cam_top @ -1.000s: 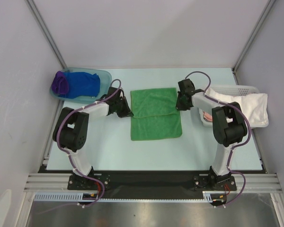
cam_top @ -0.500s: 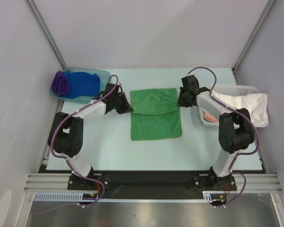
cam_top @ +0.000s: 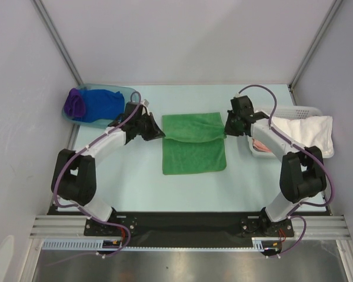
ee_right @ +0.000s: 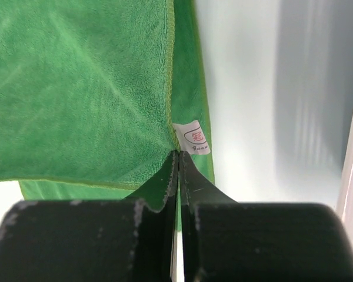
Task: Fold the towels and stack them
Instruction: Fold the towel
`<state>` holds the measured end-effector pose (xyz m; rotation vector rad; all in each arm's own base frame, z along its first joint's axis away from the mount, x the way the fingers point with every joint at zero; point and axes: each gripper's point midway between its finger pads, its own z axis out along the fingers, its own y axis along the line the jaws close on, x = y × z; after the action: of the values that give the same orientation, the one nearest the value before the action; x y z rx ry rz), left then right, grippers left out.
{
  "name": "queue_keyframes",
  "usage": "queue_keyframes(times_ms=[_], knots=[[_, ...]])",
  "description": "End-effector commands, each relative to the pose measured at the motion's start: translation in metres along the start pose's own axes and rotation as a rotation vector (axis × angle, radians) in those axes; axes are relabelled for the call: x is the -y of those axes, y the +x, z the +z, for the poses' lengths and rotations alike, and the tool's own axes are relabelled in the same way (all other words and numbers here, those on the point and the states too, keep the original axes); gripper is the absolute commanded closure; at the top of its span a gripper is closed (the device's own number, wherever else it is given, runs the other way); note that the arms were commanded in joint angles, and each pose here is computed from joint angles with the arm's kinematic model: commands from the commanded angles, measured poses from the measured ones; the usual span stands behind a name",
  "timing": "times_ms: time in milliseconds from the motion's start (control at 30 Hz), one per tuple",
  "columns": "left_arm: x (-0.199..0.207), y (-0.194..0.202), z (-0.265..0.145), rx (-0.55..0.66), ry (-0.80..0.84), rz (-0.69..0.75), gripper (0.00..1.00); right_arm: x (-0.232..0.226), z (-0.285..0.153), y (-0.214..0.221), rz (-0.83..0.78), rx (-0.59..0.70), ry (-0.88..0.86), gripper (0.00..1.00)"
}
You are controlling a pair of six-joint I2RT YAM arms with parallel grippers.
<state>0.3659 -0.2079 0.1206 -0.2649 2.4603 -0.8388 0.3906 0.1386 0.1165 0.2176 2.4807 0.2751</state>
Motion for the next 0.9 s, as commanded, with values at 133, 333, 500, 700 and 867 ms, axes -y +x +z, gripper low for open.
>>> queue_keyframes(times_ms=[133, 333, 500, 700, 867], knots=[[0.003, 0.009, -0.022, 0.003, 0.048, 0.016, 1.0, 0.004, -0.024, 0.006, 0.015, 0.017, -0.021, 1.0], [0.0, 0.019, -0.028, -0.002, 0.059, 0.022, 1.0, 0.002, -0.033, 0.019, 0.009, 0.008, -0.042, 1.0], [-0.005, 0.03, -0.028, -0.015, 0.062, 0.012, 1.0, 0.005, -0.032, 0.035, 0.005, -0.016, -0.038, 1.0], [-0.013, 0.041, -0.029, -0.033, 0.052, 0.016, 1.0, 0.006, -0.029, 0.052, -0.005, -0.041, -0.033, 1.0], [-0.019, 0.051, -0.028, -0.047, 0.055, 0.005, 1.0, 0.009, -0.026, 0.062, -0.002, -0.056, -0.032, 1.0]])
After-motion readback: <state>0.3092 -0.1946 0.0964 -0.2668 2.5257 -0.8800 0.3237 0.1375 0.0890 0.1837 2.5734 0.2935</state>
